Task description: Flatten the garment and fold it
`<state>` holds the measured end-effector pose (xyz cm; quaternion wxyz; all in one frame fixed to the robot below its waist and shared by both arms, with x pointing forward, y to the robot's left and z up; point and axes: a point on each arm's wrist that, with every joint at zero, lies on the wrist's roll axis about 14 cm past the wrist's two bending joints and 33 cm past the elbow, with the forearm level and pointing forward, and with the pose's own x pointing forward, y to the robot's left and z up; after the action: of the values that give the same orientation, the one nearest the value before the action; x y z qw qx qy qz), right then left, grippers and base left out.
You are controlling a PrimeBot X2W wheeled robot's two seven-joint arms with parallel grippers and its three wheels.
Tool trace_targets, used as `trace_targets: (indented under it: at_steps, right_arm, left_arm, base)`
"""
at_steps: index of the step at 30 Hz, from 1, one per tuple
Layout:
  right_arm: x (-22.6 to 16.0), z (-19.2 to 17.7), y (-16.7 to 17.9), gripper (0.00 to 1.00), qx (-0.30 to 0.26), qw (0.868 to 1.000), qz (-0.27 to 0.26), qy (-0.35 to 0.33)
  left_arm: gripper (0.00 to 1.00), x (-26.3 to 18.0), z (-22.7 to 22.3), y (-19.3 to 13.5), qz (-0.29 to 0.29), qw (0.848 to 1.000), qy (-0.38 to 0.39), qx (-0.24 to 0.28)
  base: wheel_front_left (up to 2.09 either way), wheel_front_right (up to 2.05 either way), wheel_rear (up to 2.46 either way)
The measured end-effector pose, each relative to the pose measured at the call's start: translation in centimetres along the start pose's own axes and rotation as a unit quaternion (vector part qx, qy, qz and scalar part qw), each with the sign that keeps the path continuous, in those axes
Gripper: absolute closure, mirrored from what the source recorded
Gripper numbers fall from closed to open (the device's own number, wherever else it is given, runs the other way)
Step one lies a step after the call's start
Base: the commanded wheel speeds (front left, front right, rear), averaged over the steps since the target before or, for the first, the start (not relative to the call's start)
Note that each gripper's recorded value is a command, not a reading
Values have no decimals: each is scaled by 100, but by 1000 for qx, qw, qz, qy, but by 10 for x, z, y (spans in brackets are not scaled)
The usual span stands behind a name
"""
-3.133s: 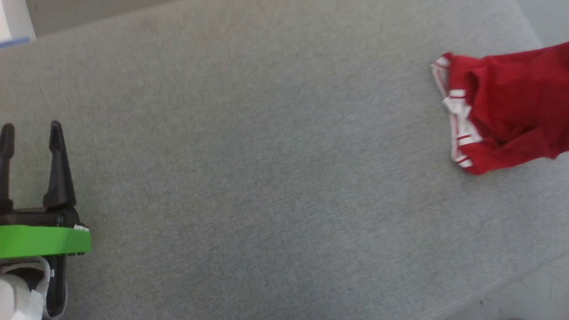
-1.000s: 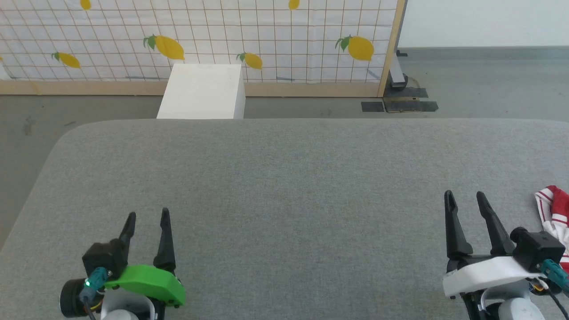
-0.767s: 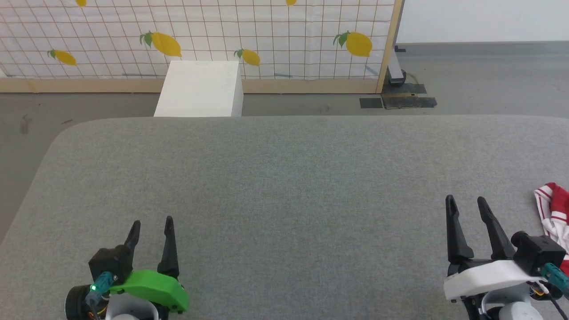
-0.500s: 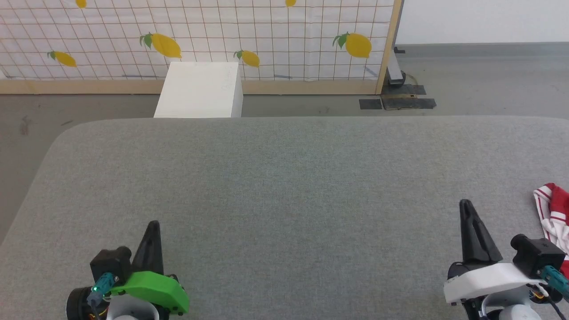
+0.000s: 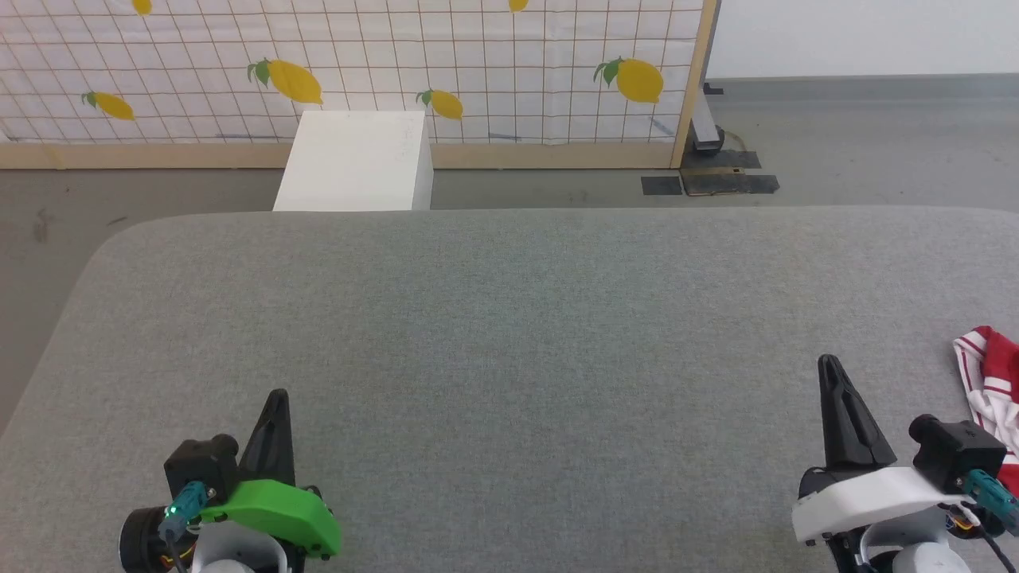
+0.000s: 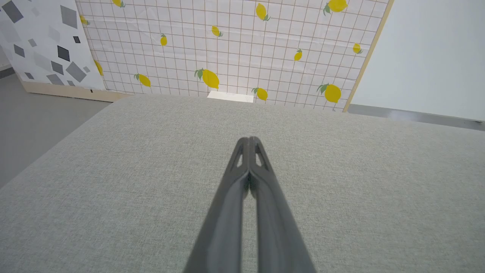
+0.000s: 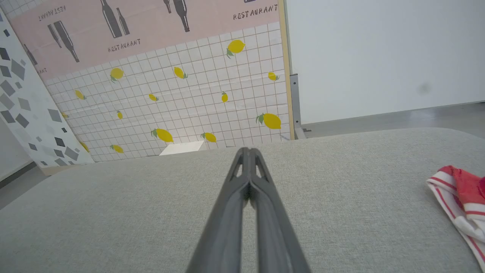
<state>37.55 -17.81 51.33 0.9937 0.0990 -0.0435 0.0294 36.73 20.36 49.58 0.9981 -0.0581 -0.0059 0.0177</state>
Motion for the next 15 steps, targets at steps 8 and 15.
trace_targets:
  at_steps: [8, 15]
  right_arm:
    - [1, 1, 2, 100, -9, 1000, 4, 3]
    - [1, 3, 4, 100, -17, 1000, 8, 5]
  left_arm:
    - [100, 1, 2, -3, -3, 1000, 1, 3]
    - [100, 3, 5, -6, -8, 1000, -2, 14]
  base:
    - [0, 0, 0]
    - [0, 0, 0]
